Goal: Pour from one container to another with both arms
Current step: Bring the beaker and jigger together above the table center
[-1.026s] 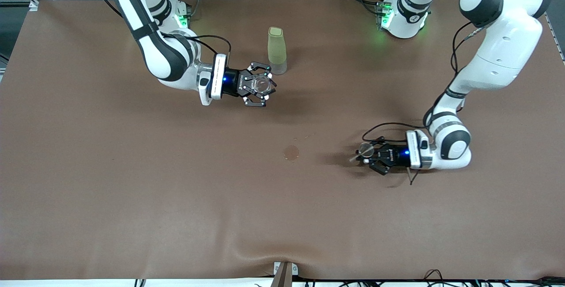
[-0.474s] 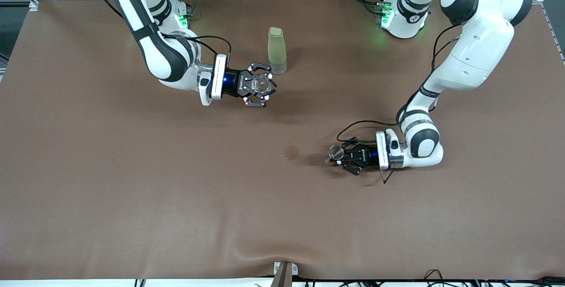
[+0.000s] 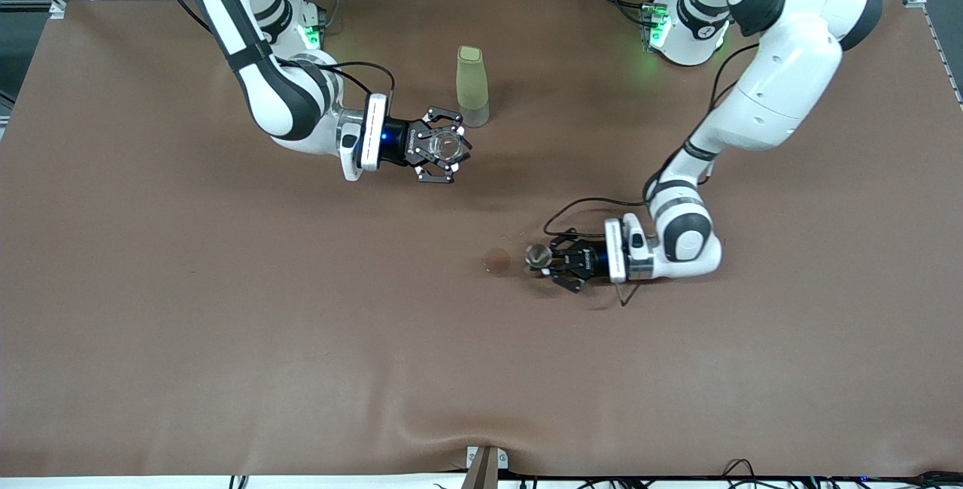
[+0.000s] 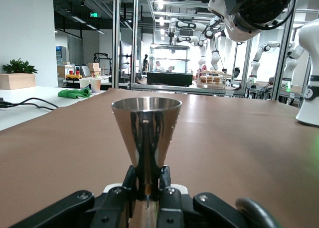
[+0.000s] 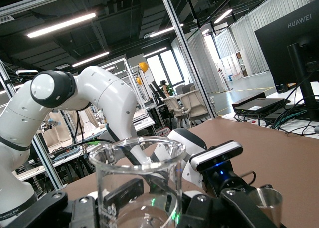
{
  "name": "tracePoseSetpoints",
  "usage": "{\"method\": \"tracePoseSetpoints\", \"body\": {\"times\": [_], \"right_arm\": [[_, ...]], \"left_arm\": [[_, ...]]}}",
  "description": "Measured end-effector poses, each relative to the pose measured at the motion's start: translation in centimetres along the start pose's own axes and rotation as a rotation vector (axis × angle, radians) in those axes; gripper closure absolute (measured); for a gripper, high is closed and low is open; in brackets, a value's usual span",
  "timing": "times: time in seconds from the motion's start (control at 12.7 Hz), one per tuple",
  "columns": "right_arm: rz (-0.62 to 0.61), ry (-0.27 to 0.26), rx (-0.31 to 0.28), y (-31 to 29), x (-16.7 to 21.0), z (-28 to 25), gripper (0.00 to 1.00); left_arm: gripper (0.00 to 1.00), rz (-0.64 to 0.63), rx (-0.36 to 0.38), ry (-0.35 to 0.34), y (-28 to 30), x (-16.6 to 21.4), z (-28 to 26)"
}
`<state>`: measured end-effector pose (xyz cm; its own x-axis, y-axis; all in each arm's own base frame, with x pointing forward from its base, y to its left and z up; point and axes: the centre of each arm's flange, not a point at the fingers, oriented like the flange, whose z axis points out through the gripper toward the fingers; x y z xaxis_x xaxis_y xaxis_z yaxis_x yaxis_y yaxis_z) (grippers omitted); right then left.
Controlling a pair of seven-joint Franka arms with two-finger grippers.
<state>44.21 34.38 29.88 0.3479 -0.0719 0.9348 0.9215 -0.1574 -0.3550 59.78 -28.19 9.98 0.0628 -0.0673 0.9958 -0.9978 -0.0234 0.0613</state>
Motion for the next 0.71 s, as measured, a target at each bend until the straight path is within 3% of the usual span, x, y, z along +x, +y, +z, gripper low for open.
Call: {"method": "tracePoseSetpoints", "body": {"times": [0.71], "right_arm": [[0.011, 0.032, -0.002, 1.1, -0.2, 2.5, 0.85]], "left_arm": [[0.79, -0.017, 0.022, -0.033, 1.4, 2.7, 5.2]]}}
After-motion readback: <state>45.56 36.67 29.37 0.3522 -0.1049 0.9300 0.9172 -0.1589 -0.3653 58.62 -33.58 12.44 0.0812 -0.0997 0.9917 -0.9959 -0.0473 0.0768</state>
